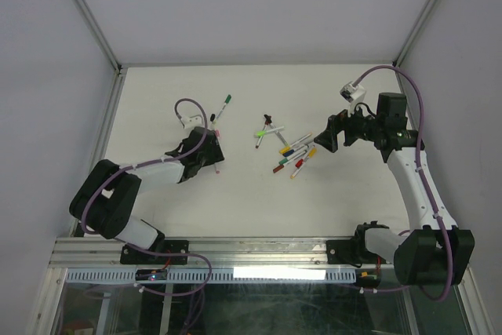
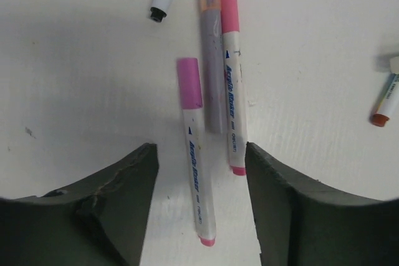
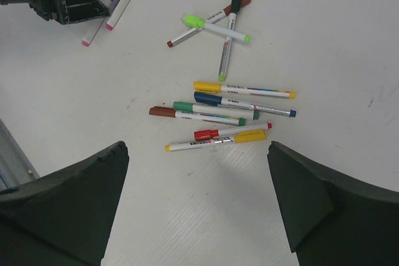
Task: Open the pen caps
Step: Pick up the pen from the center of the board.
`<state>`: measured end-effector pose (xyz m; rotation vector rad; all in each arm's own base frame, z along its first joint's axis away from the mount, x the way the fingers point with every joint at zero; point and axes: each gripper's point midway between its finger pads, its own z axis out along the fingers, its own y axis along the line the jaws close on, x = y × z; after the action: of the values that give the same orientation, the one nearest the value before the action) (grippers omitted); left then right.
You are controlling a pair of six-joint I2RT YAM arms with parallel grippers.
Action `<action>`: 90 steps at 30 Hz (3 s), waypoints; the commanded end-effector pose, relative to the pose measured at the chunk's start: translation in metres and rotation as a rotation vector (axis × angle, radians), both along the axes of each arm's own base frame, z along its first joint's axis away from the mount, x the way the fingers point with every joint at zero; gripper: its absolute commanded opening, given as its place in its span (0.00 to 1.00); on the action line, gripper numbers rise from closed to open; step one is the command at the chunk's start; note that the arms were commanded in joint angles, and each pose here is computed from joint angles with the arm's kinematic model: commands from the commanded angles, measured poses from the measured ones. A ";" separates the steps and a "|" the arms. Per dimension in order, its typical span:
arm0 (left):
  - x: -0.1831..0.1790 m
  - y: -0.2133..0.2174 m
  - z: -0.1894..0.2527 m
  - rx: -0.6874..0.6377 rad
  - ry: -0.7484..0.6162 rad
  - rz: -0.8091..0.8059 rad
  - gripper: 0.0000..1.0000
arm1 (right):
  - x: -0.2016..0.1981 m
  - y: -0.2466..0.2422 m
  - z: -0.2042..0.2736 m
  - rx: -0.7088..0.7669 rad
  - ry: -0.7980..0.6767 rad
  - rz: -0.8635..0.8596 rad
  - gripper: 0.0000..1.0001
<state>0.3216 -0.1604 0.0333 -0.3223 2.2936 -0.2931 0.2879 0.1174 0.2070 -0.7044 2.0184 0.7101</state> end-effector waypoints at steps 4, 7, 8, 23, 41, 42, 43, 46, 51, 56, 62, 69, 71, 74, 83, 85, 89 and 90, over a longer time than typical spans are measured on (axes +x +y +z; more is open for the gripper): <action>0.021 0.005 -0.012 0.083 0.039 0.049 0.36 | 0.002 0.004 0.020 0.006 -0.074 0.022 0.97; 0.018 0.010 -0.017 0.111 0.064 0.064 0.32 | 0.002 0.004 0.021 0.005 -0.078 0.023 0.97; 0.016 0.012 -0.018 0.116 0.069 0.069 0.30 | 0.002 0.004 0.021 0.005 -0.077 0.022 0.97; -0.006 0.017 -0.006 0.149 0.090 0.067 0.37 | 0.001 0.006 0.020 0.008 -0.075 0.033 0.97; -0.020 0.018 -0.016 0.160 0.145 0.042 0.41 | 0.000 0.007 0.022 0.015 -0.079 0.043 0.97; -0.021 0.018 -0.017 0.165 0.150 0.039 0.40 | -0.001 0.007 0.022 0.014 -0.077 0.043 0.97; -0.022 0.019 -0.018 0.171 0.156 0.040 0.40 | -0.001 0.008 0.022 0.015 -0.078 0.044 0.97; -0.026 0.024 -0.020 0.195 0.172 0.046 0.38 | -0.001 0.008 0.022 0.015 -0.078 0.045 0.97; -0.033 0.030 -0.019 0.217 0.193 0.047 0.31 | -0.001 0.008 0.022 0.014 -0.078 0.047 0.97; -0.037 0.037 -0.012 0.253 0.200 0.063 0.28 | -0.001 0.009 0.022 0.016 -0.077 0.050 0.97; -0.039 0.040 -0.012 0.274 0.211 0.058 0.28 | -0.002 0.010 0.022 0.023 -0.076 0.055 0.97; -0.037 0.039 -0.016 0.289 0.226 0.057 0.33 | -0.003 0.012 0.022 0.028 -0.073 0.062 0.97; -0.035 0.036 -0.010 0.275 0.211 0.057 0.33 | -0.003 0.012 0.022 0.028 -0.074 0.063 0.97; -0.029 0.033 0.006 0.247 0.166 0.056 0.33 | -0.004 0.013 0.022 0.029 -0.073 0.065 0.97; -0.026 0.027 0.022 0.207 0.127 0.042 0.37 | -0.004 0.013 0.022 0.031 -0.072 0.069 0.98; -0.026 0.026 0.021 0.210 0.132 0.039 0.37 | -0.004 0.013 0.022 0.030 -0.072 0.069 0.97; -0.027 0.026 0.008 0.234 0.170 0.032 0.37 | -0.004 0.013 0.021 0.030 -0.072 0.069 0.97; -0.027 0.026 0.005 0.237 0.176 0.030 0.37 | -0.004 0.013 0.021 0.030 -0.072 0.068 0.98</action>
<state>0.2852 -0.1215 0.0346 -0.2950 2.4654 0.0617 0.2833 0.1260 0.2090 -0.7345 2.0012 0.7492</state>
